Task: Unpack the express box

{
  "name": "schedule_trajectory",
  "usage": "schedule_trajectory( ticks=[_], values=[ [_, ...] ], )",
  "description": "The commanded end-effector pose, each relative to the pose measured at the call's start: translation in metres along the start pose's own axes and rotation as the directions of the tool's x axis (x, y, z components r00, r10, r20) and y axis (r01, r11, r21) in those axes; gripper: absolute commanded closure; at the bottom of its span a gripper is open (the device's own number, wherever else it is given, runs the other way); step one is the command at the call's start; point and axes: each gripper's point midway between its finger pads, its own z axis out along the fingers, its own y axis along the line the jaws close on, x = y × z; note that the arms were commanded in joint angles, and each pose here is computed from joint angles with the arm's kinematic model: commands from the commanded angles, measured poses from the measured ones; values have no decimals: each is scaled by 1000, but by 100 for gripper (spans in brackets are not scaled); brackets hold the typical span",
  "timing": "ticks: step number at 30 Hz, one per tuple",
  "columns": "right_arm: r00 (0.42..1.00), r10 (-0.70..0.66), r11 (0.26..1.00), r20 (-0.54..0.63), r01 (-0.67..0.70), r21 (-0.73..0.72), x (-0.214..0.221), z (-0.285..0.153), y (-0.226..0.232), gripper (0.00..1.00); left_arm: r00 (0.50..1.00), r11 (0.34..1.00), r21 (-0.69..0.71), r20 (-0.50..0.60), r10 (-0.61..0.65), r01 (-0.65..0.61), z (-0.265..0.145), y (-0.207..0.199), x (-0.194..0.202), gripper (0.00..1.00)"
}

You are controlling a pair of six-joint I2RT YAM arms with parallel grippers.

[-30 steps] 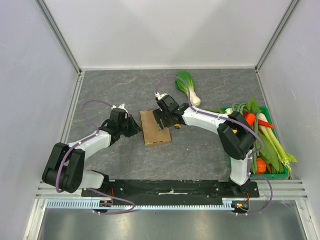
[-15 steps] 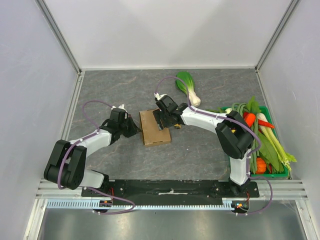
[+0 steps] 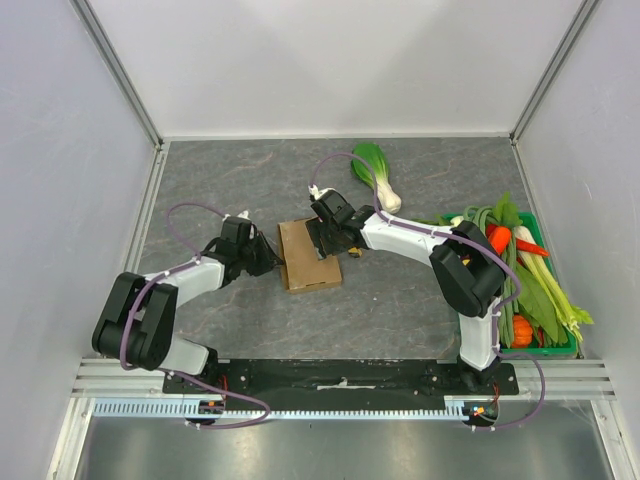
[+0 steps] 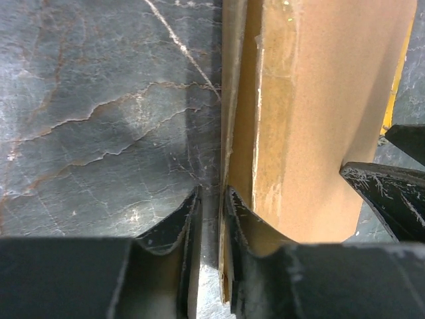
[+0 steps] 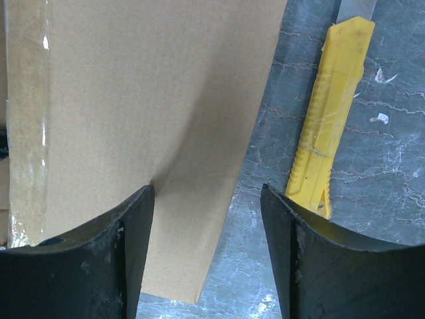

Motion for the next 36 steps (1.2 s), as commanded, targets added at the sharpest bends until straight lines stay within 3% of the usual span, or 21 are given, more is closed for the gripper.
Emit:
schedule_trajectory(
  ticks=[1,3,5,11,17,19,22,24,28,36],
  values=[
    [1000,-2,1000,-11,2,19,0,4,-2,30,998,998,-6,-12,-65,65,4,9,4,70],
    [1000,-1,1000,-13,1,16,0,4,-1,29,997,997,18,1,-78,78,6,6,-2,62],
    [1000,-2,1000,-11,2,17,0,4,-2,30,995,995,25,-4,-101,101,11,5,-6,63],
    [1000,-7,1000,-13,7,18,0,4,-2,29,980,980,43,-48,-194,196,20,8,-13,84],
    [1000,-14,1000,-5,14,18,-2,3,-2,29,955,957,62,-103,-277,284,25,16,2,93],
    [1000,-14,1000,-5,14,16,-2,2,-2,29,953,956,61,-115,-279,287,26,17,4,93],
    [1000,-14,1000,-4,14,6,-4,2,0,29,954,956,80,-124,-272,283,27,13,2,83],
    [1000,-14,1000,-4,14,1,-4,2,1,29,958,957,106,-127,-257,270,29,8,-1,82],
    [1000,-15,1000,3,15,-6,-7,-1,3,29,955,953,140,-171,-243,267,31,1,1,98],
    [990,-4,1000,143,3,8,-56,-44,2,23,982,968,174,-94,-166,180,-4,-24,-29,98]
  ],
)
